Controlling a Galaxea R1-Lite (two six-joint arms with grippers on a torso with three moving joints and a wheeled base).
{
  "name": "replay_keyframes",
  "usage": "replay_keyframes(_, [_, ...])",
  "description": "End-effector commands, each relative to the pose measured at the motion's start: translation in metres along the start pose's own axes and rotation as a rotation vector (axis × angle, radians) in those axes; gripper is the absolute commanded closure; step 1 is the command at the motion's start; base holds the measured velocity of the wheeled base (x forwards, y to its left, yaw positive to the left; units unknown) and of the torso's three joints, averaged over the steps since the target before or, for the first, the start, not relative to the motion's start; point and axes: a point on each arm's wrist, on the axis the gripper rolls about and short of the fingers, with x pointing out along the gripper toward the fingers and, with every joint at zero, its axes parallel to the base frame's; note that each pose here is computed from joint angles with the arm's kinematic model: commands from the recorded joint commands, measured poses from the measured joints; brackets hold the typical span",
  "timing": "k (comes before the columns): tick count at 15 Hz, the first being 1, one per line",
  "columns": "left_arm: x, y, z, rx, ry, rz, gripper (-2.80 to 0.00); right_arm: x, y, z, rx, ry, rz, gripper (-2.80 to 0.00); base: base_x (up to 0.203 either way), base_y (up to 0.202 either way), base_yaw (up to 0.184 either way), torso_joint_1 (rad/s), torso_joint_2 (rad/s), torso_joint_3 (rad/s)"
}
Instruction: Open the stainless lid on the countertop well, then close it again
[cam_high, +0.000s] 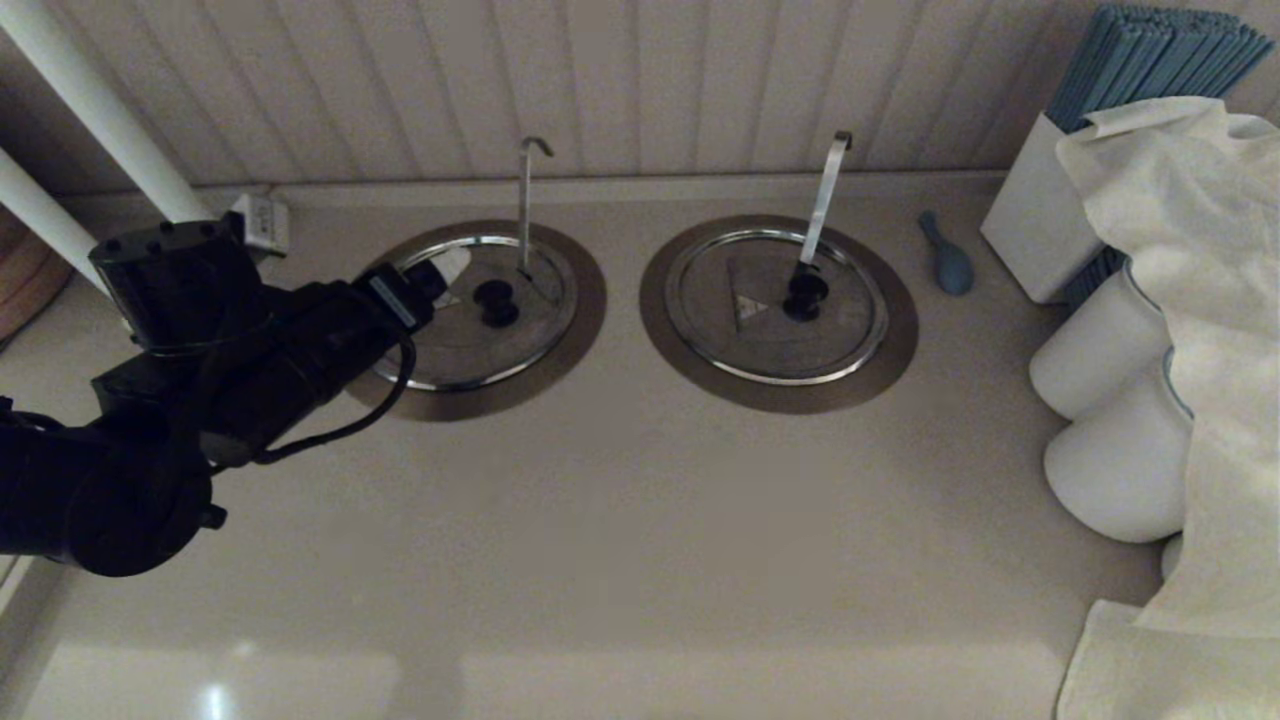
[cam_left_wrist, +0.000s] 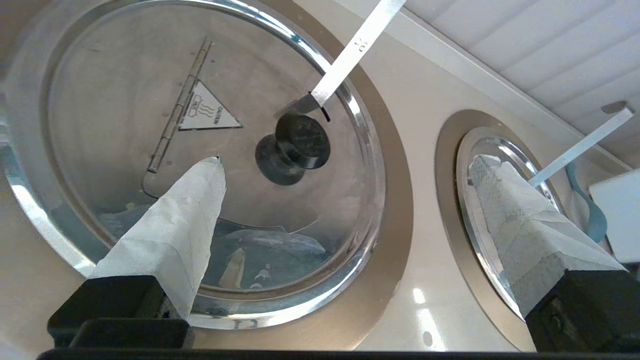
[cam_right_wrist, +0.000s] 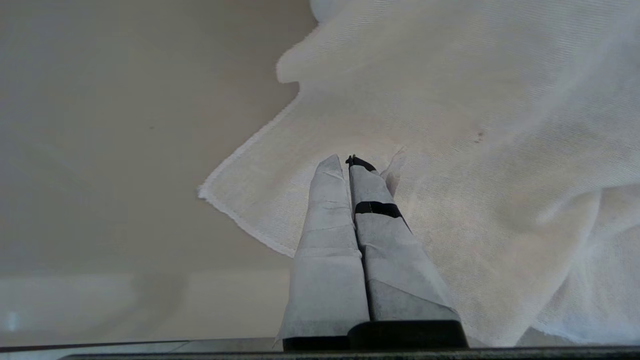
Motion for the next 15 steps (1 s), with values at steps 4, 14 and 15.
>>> replay_keyframes(4, [0.0,0.0,0.0,-0.003,-0.006,0.003,-2.8,0.0,0.0,0.0,0.0,-0.001,0.002,0.0,0.0,0.0,0.0,0.0,0.0,0.0])
replay_keyframes(14, [-0.006,-0.034,0.049,0.321,0.003,-0.03,-2.8,0.0,0.0,0.0,0.0,0.0,-0.001,0.0,0.0,0.0,0.0,0.0,0.0,0.0])
replay_keyframes(15, [-0.015,-0.039,0.057,0.325,-0.003,-0.033,0.0,0.0,0.0,0.0,-0.001,-0.001,-0.001,0.0,0.0,0.0,0.0,0.0,0.0,0.0])
